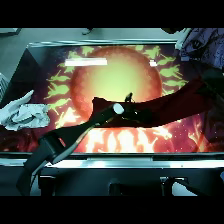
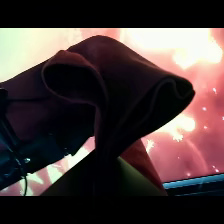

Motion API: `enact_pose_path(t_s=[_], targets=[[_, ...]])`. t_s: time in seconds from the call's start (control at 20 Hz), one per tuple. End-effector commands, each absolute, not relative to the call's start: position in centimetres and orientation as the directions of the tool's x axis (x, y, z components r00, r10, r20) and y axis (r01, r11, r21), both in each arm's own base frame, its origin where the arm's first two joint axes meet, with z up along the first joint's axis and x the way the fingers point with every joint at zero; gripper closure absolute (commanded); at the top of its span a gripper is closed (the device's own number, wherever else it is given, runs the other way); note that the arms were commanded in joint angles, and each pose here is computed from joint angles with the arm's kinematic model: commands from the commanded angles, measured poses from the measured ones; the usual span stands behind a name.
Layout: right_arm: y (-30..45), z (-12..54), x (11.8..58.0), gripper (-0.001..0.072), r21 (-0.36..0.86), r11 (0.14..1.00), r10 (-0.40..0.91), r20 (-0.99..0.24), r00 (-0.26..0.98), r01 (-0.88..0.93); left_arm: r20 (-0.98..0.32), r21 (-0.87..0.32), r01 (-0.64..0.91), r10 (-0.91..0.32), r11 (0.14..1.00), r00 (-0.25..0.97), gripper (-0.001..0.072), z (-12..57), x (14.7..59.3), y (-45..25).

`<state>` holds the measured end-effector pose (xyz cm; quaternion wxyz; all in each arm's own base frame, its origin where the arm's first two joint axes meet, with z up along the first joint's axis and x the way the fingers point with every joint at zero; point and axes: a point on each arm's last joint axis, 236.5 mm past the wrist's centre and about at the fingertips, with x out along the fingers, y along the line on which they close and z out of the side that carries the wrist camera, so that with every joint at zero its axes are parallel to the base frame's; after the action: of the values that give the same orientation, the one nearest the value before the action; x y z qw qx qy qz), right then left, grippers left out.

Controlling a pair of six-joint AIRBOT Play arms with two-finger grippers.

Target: Fold the clothes and pants, and hang the long-sleeved shirts on hangers.

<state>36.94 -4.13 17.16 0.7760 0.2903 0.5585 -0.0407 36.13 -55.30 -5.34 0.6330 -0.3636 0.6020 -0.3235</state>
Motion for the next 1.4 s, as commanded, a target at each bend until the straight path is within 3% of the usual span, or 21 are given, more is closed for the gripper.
enact_pose_path(t_s=[0.0, 0.15, 0.3, 0.55, 0.95, 1.35], targets=[[-1.8, 17.8, 38.0, 0.0679, 0.455, 0.803, 0.300, -0.866, 0.399, 0.385, -0.608, -0.788, 0.100, -0.794, 0.607, 0.024, 0.0692, -2.9, 38.9, -48.6], [3.8, 18.3, 39.2, 0.0679, 0.494, 0.801, 0.349, -0.845, 0.406, 0.338, -0.755, -0.636, 0.153, -0.651, 0.756, 0.080, 0.0691, 0.7, 43.0, -36.8], [11.0, 19.2, 40.4, 0.0679, 0.541, 0.795, 0.396, -0.805, 0.441, 0.274, -0.840, -0.503, 0.113, -0.515, 0.857, 0.171, 0.0690, 5.3, 45.3, -24.6], [21.4, 17.9, 41.5, 0.0679, 0.573, 0.787, 0.426, -0.773, 0.470, 0.228, -0.831, -0.468, 0.006, -0.442, 0.884, 0.336, 0.0689, 11.9, 46.5, -12.8], [32.5, 9.9, 41.6, 0.0679, 0.581, 0.778, 0.483, -0.797, 0.363, 0.238, -0.850, -0.450, -0.066, -0.405, 0.890, 0.337, 0.0689, 12.8, 45.4, -7.3], [36.6, 3.0, 41.4, 0.0677, 0.548, 0.789, 0.479, -0.831, 0.282, 0.278, -0.850, -0.450, -0.066, -0.405, 0.891, 0.337, 0.0688, 12.8, 45.4, -7.3]])
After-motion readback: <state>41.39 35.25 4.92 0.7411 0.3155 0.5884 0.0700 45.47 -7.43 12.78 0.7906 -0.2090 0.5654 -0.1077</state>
